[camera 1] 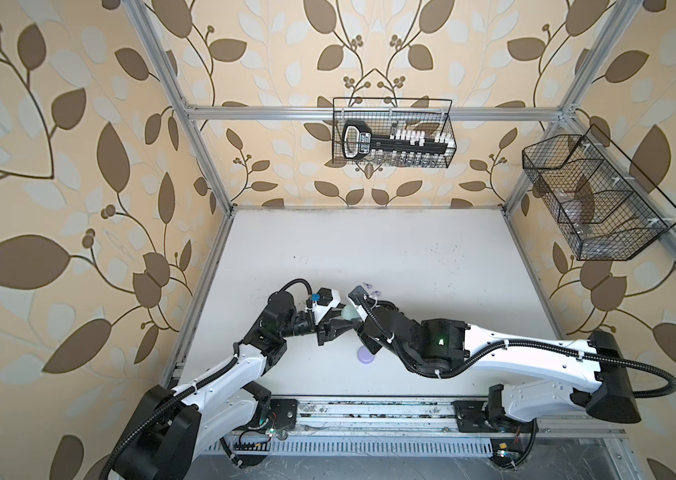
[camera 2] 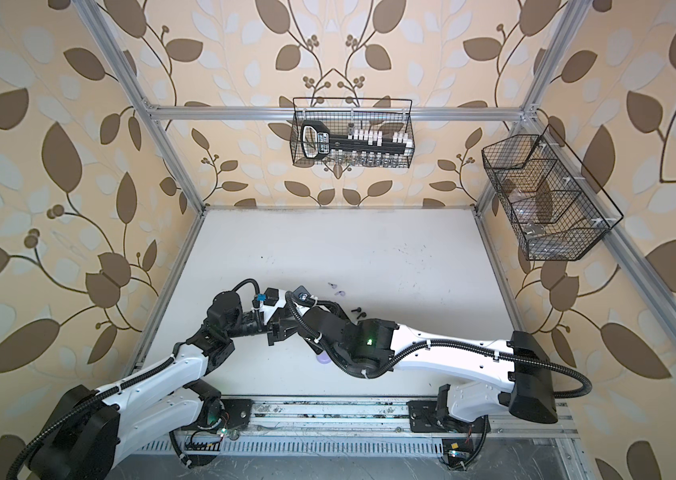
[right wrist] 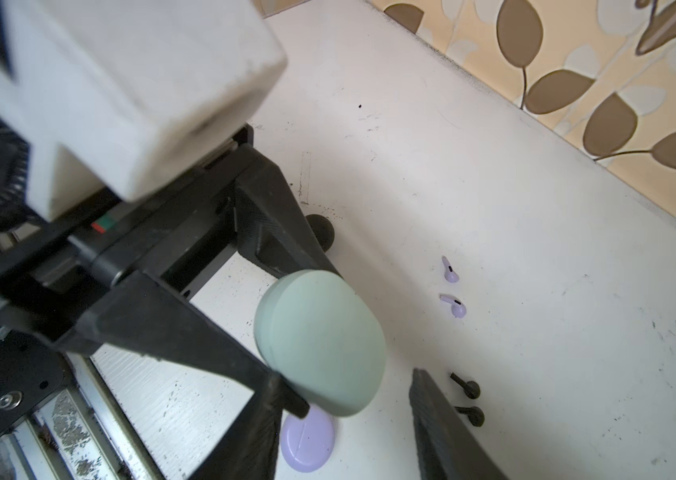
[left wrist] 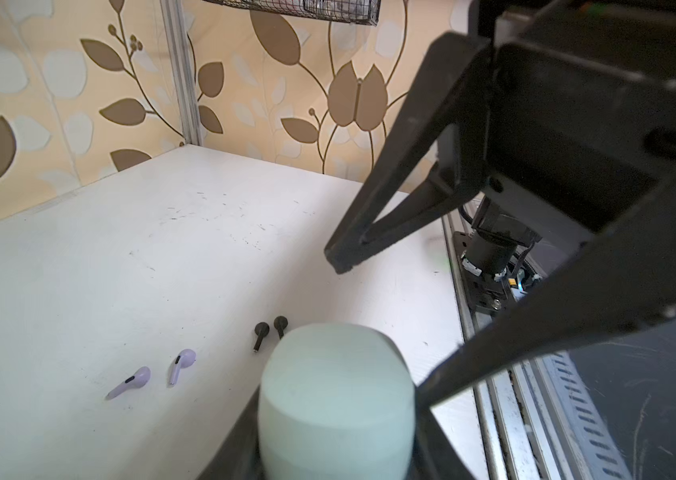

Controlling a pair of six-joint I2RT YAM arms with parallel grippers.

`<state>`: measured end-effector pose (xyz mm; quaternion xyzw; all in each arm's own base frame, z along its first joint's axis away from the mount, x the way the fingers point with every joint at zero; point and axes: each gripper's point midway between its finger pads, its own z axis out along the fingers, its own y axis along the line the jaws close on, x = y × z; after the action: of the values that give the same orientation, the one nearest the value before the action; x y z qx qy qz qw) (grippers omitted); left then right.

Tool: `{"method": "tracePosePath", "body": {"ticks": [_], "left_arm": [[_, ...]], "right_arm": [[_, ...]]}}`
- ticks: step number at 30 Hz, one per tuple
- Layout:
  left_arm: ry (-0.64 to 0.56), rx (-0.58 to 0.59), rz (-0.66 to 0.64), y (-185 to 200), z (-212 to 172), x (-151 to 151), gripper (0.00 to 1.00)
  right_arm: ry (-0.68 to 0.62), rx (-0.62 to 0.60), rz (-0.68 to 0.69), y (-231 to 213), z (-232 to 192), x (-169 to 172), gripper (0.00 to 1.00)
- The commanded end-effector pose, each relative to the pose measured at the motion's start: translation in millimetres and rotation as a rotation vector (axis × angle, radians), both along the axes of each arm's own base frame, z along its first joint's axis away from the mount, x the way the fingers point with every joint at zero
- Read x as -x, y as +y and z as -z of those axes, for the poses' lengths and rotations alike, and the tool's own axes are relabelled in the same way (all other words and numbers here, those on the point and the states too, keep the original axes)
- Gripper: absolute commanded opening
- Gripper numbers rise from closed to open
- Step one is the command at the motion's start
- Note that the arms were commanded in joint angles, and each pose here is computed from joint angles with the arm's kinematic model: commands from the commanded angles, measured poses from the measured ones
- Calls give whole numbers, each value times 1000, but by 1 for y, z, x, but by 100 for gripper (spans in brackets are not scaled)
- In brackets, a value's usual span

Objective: Insert the wireless bluetooth earbuds into the charging case
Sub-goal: 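Draw the right gripper back from the reopened case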

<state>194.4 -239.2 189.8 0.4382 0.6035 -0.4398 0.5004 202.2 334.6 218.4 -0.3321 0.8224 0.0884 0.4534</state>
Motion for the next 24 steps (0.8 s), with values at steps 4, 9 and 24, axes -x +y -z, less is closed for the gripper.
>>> {"method": "tracePosePath", "body": {"ticks": [4,9,24], "left_arm": [[-140,53,95,-7,-32,17,0],[-144,52,105,-7,-32,20,0],[-154,55,131,-9,-31,24,0]], "right_arm": [[-16,16,106,-22,2,-21,46],[-19,-18,149,-33,-5,-27,44],[-10,-42,157,-31,-7,-29,43]]}}
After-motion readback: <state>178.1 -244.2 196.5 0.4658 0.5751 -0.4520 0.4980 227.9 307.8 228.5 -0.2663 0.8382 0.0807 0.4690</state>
